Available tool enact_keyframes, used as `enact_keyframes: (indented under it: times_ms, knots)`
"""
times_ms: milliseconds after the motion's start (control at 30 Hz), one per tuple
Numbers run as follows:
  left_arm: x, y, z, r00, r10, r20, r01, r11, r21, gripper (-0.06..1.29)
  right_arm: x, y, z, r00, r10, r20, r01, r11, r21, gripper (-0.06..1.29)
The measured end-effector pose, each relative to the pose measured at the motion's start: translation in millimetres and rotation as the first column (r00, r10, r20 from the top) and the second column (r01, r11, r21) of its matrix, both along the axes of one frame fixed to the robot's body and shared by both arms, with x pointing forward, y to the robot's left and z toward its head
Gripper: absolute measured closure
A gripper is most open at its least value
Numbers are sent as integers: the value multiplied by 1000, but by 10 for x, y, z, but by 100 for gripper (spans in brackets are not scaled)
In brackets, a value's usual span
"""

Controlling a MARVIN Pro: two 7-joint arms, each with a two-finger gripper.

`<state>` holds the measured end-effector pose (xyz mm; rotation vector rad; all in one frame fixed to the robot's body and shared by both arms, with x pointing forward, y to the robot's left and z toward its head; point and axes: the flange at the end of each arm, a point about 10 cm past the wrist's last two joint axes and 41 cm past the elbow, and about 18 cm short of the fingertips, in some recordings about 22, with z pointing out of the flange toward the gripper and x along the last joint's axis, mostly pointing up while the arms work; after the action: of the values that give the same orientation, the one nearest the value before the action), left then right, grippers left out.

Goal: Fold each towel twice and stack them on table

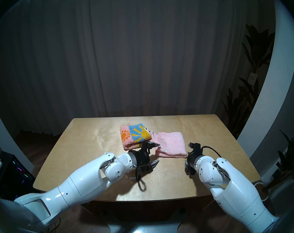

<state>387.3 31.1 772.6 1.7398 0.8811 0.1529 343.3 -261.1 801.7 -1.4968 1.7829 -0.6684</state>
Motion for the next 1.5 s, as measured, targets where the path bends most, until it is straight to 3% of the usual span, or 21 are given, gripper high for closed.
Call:
enact_keyframes:
  times_ms: [600, 1267, 1500]
  knots:
    - [144, -146, -3, 1000, 1, 29, -2, 999, 34, 4, 83, 60, -65, 1000, 11, -15, -11, 1000, 9, 4]
    - [319, -283, -17, 999, -10, 46, 6, 997, 75, 12, 301, 141, -112, 1000, 14, 20, -14, 1000, -15, 7]
    - [335, -290, -26, 999, -7, 49, 3, 998, 70, 16, 355, 149, -127, 999, 6, 32, -6, 1000, -17, 14]
